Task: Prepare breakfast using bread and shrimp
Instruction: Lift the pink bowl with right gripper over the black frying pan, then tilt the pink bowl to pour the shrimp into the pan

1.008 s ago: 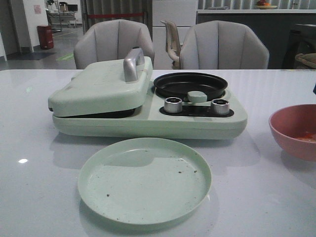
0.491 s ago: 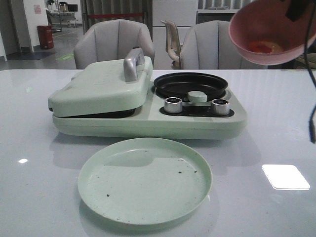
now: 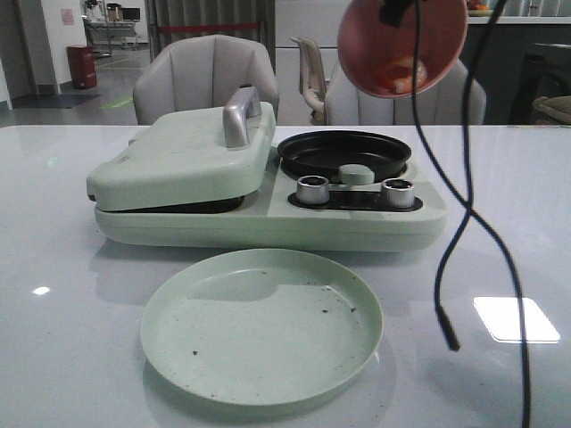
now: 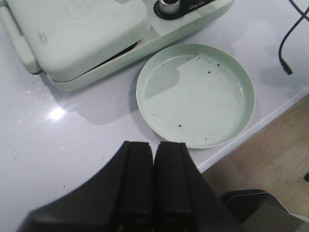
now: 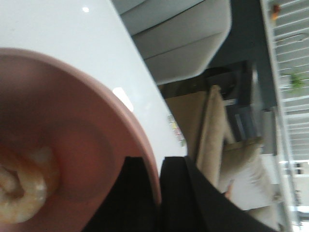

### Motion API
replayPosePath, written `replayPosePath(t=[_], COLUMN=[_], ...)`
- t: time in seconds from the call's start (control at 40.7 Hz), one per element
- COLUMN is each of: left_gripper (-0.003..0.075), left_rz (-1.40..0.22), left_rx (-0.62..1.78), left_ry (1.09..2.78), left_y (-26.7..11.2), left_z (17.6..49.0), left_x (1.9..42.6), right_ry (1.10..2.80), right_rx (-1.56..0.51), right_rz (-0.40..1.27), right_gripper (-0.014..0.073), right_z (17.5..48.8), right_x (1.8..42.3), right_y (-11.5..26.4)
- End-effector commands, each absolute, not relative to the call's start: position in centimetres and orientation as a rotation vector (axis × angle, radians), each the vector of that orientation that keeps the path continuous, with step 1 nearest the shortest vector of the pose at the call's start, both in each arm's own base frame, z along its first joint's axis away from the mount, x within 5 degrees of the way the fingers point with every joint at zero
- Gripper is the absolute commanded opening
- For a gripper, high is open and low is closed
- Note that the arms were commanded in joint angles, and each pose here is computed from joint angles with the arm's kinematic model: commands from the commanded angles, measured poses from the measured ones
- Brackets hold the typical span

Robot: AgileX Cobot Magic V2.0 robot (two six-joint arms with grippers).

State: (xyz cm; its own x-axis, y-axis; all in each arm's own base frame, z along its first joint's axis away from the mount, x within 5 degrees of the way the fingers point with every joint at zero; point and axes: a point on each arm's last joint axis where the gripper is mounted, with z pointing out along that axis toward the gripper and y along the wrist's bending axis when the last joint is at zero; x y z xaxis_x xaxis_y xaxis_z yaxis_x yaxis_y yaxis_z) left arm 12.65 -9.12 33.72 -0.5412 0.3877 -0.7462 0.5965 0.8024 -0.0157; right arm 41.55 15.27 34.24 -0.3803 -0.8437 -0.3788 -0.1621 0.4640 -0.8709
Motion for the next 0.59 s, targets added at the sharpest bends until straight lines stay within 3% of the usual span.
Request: replayPosePath(t=[0.0, 0.098, 0.295, 0.418, 0.565], left_gripper=[0.01, 0.01, 0.01, 0.01, 0.01], left_rz=[-0.378, -0.381, -0.381, -0.368, -0.366], left_rx=[0.686, 0.682, 0.677, 0.681, 0.682], left_ry=[2.104, 2.092, 2.072, 2.069, 2.068], left_y=[-9.3, -9.4, -9.4, -9.4, -9.3], left_z=[35.2, 35.3, 35.5, 35.5, 35.5], left_x=[12.8, 12.9, 13.0, 13.0, 13.0], right_ry=[1.561, 1.459, 1.488, 1.483, 1.451], right_rx=[-0.734, -0.701, -0.738, -0.704, -0.611], right_rz=[-1.164, -1.259, -1.296, -1.316, -1.358], right_gripper=[0.0044, 0.0044, 0.0044, 0.0044, 0.0044], right_z=[37.9, 36.6, 33.7, 34.3, 37.1], right_x=[41.3, 42.3, 43.4, 43.1, 42.3], right_y=[15.8, 16.8, 17.9, 18.2, 18.8])
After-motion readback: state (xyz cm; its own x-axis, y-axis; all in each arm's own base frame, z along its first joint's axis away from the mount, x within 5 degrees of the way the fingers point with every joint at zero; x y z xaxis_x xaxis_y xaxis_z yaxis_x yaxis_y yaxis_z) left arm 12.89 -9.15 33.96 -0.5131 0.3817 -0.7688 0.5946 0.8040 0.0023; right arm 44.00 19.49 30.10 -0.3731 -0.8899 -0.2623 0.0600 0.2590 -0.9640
